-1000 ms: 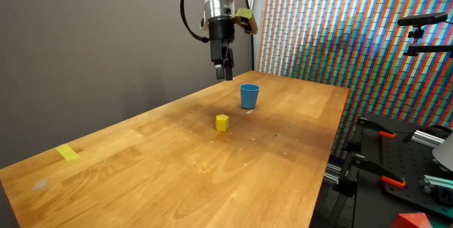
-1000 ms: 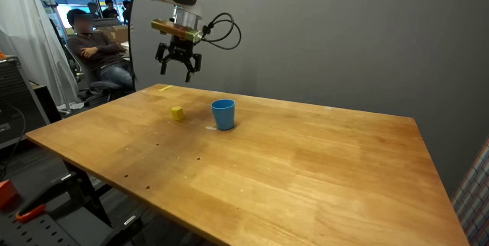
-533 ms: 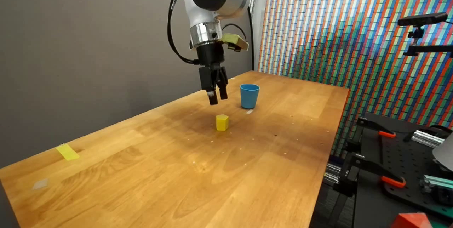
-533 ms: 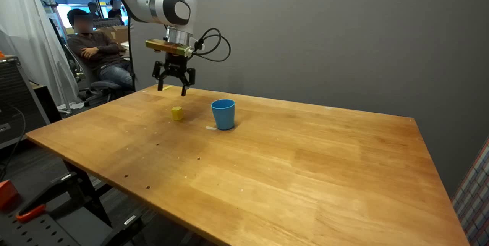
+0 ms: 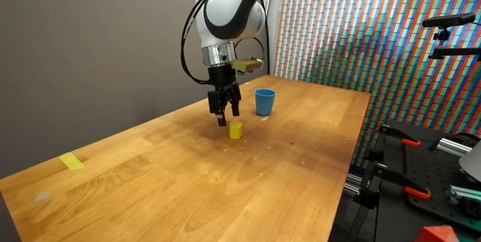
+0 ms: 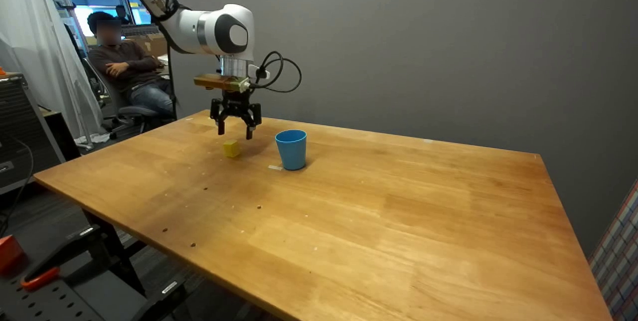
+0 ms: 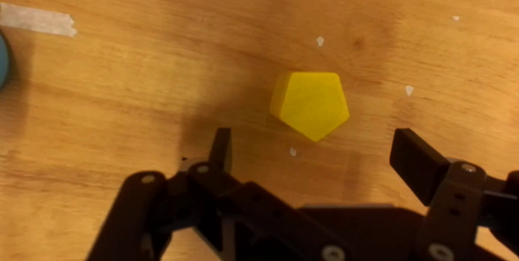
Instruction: Pick the yellow cube and put it in the cup
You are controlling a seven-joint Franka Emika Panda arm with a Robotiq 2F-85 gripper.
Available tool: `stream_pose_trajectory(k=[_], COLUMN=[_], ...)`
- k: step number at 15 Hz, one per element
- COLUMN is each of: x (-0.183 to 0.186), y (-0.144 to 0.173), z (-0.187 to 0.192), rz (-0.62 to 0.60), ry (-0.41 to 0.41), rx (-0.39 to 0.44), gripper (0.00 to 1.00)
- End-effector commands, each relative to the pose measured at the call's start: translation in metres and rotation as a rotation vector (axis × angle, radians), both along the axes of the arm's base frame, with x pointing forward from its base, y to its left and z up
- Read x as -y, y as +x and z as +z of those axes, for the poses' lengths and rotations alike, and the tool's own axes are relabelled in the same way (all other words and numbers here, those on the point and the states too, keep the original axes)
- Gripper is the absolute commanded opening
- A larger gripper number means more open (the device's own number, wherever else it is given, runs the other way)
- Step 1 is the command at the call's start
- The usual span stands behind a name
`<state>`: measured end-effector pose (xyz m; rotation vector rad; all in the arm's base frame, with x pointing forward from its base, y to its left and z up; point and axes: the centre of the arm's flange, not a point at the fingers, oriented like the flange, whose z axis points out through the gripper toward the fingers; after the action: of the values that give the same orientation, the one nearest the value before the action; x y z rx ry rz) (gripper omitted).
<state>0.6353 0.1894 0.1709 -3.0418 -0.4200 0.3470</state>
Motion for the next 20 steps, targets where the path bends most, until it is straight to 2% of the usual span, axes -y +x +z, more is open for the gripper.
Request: stream_pose_trajectory(k=[1,11,12,13,17,20], x=[0.004,0.010,0.010,0.009,0.009,0.026], y=[-0.002,-0.019,-0.021,-0.021,-0.020,-0.010], z=[-0.007,-0.017,-0.019,-0.019,-0.006,0.022], rz=[-0.040,-0.156,-0.163,-0.163,-0.173,-0.234], ry=[-0.065,-0.124,-0.128,-0.134,-0.128,-0.118], rx=[0.064,-0.017,-0.014,-0.010,0.010,0.050], gripper=[1.00,1.00,0.75,0.73,0.42,0.19])
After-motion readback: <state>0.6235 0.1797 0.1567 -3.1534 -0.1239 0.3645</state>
